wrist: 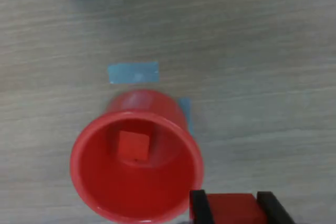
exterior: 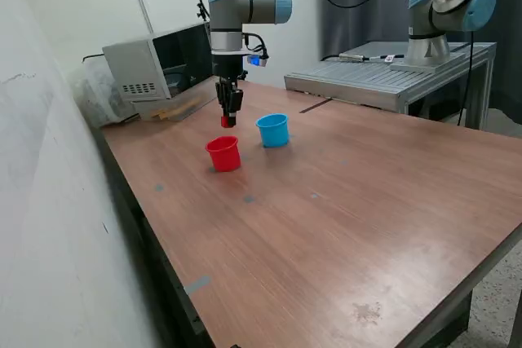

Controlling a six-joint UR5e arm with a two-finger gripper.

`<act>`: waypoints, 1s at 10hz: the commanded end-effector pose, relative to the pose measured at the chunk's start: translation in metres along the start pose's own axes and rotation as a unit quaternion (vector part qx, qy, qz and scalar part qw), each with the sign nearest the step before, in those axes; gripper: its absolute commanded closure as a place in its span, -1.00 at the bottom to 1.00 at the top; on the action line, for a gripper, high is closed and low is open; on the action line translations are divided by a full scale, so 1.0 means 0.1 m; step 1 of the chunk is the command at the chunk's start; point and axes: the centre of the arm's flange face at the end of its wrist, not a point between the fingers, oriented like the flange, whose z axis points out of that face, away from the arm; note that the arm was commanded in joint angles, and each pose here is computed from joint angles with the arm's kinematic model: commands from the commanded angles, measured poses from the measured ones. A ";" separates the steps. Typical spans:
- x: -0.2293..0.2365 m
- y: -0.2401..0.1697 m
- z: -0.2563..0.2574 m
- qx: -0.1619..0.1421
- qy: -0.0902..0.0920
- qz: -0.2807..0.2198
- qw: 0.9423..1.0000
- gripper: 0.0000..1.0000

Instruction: Place red objects in the red bin, and blue objects in the blue bin.

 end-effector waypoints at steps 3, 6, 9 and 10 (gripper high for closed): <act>-0.36 0.08 0.26 0.008 -0.006 0.022 1.000 1.00; -0.41 0.05 0.32 0.013 -0.005 0.025 1.000 1.00; -0.31 0.01 0.34 0.016 -0.003 0.017 1.000 -1.00; -0.29 0.01 0.35 0.017 -0.002 0.005 1.000 -1.00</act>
